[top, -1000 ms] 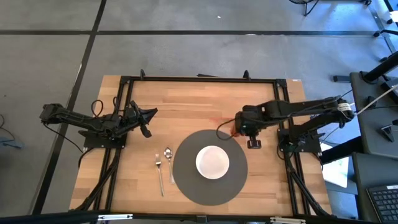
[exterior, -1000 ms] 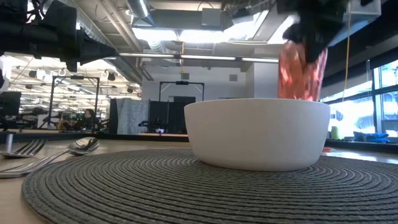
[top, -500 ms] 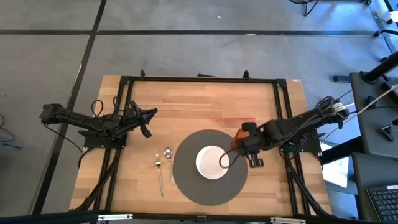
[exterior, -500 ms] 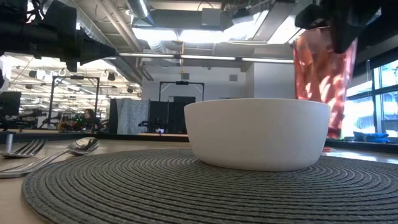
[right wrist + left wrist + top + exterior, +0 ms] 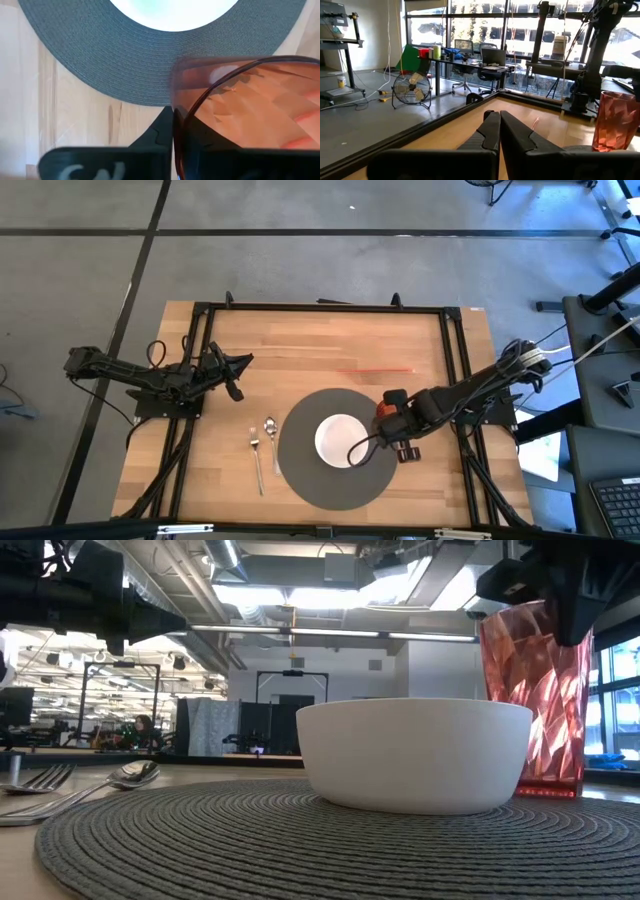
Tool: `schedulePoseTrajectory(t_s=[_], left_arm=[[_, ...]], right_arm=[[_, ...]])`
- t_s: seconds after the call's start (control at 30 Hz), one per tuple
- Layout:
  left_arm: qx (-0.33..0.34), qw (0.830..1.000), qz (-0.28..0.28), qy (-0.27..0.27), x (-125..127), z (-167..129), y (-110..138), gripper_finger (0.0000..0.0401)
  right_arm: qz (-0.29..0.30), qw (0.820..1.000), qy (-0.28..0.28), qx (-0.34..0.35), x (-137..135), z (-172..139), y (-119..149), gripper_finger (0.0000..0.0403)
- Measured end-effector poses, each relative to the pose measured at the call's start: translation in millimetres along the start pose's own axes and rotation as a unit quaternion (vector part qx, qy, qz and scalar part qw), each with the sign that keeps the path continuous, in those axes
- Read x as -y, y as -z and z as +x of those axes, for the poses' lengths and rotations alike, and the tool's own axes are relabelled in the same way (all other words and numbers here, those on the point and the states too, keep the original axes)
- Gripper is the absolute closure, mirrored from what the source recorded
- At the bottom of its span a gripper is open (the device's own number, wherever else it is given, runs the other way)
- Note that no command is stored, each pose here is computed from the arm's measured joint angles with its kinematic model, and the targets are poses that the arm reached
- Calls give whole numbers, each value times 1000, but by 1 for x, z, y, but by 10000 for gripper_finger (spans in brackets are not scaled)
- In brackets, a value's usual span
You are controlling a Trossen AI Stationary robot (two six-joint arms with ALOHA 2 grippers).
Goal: Pick & Place Utensil
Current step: Put the orange glass on the gray mat to the right of the white bowl, then put the orange straw into the orange glass to the right of the white bowl
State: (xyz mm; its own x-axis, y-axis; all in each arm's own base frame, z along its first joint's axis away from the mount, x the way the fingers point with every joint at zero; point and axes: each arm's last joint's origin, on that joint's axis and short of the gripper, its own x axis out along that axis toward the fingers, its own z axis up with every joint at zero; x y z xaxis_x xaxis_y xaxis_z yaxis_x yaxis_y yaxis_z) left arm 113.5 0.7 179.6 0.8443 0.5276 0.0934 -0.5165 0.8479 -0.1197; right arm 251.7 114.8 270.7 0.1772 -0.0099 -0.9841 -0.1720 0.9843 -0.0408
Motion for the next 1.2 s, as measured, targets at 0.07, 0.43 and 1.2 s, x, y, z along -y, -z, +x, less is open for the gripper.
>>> schedulePoseTrajectory(t_s=[0.07, 0.43, 1.2], left_arm=[[0, 1000, 0, 0, 0, 0, 0, 397], [0, 1000, 0, 0, 0, 0, 0, 397], [0, 1000, -6, 2, 0, 0, 0, 397]], right_arm=[[-3, 1000, -2, -4, 0, 2, -1, 388], [-11, 1000, -8, -2, -1, 3, -2, 365], [40, 999, -6, 10, -2, -25, -8, 163]])
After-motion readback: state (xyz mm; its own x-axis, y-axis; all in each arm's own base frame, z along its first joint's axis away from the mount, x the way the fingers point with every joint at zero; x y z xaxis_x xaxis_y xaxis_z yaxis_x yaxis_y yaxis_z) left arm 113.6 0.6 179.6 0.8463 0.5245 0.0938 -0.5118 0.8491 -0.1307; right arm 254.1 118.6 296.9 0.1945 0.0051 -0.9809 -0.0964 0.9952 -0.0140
